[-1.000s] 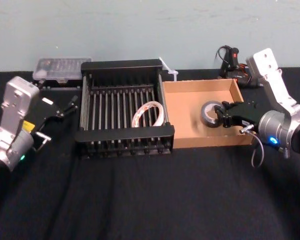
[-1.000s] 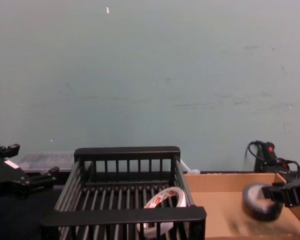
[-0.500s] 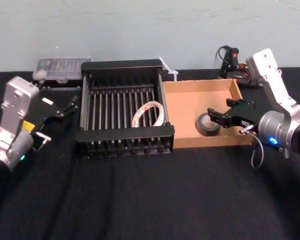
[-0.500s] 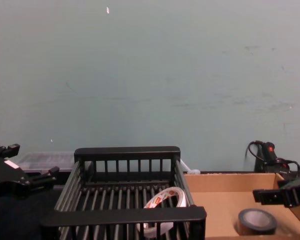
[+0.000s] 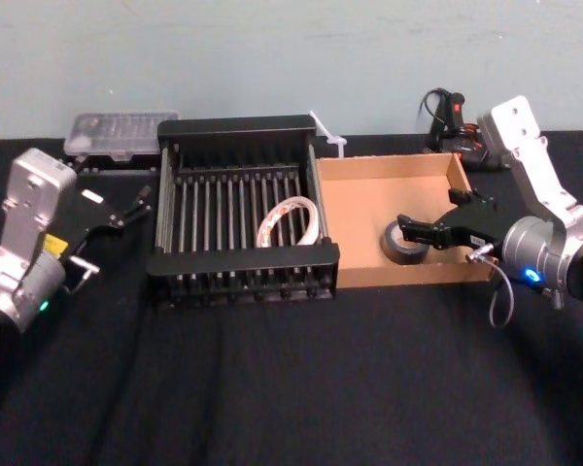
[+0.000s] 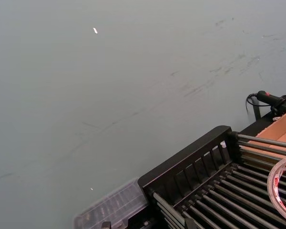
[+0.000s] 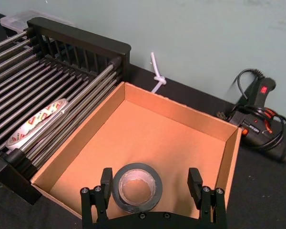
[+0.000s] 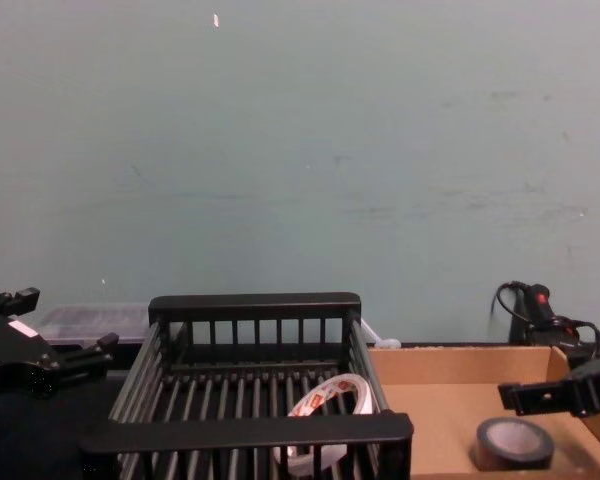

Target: Pick up the white tape and place it into the black box , Pick up the silver tape and place it into the brown box.

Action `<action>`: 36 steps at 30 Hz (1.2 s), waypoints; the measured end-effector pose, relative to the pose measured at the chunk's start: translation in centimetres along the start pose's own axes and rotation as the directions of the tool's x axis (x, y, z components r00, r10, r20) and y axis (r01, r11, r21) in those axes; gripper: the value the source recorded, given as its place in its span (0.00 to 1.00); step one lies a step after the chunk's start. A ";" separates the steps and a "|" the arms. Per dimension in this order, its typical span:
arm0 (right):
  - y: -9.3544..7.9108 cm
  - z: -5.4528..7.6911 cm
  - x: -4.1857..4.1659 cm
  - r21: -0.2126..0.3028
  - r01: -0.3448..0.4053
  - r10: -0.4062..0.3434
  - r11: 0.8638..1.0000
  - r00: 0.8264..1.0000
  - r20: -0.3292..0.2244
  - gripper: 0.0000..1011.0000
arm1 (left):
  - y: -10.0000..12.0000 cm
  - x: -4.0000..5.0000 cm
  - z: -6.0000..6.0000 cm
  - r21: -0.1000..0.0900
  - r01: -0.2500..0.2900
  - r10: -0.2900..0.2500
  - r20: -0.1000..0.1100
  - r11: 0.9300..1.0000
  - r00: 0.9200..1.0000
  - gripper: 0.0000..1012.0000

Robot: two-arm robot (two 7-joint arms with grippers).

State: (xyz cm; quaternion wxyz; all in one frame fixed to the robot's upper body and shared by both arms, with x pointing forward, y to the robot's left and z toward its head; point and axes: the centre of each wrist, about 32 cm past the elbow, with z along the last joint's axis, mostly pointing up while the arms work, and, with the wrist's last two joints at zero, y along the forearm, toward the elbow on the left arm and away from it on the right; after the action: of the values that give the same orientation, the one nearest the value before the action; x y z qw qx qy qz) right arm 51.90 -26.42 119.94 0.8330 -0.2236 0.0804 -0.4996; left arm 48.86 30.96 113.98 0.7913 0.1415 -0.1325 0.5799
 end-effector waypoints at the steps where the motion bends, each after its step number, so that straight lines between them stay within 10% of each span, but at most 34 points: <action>1: -0.1 -0.1 -0.04 0.009 0.004 -0.004 1.000 1.000 0.012 0.99 | 0.0 0.00 0.0 0.000 0.000 0.000 0.000 1.000 1.000 0.99; 9: -1.0 -1.3 -0.77 0.135 0.084 -0.097 0.987 0.991 0.093 0.99 | 0.0 0.01 0.0 0.000 0.000 0.000 0.000 1.000 1.000 0.99; 18: -1.7 -4.4 -1.88 0.307 0.186 -0.240 0.933 0.959 0.149 0.99 | 0.0 0.00 0.0 0.000 0.000 0.000 0.000 1.000 1.000 0.99; 36: -2.5 -7.7 -2.35 0.287 0.298 -0.337 0.910 0.937 0.095 0.99 | 0.0 0.00 0.0 0.000 0.000 0.000 0.000 1.000 1.000 0.99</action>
State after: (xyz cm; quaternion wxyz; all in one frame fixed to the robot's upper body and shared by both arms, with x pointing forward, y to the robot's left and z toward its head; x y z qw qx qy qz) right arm 46.02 -27.63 114.03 0.7667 -0.1538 -0.0850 -0.6176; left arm 48.86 30.97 113.98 0.7912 0.1415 -0.1325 0.5800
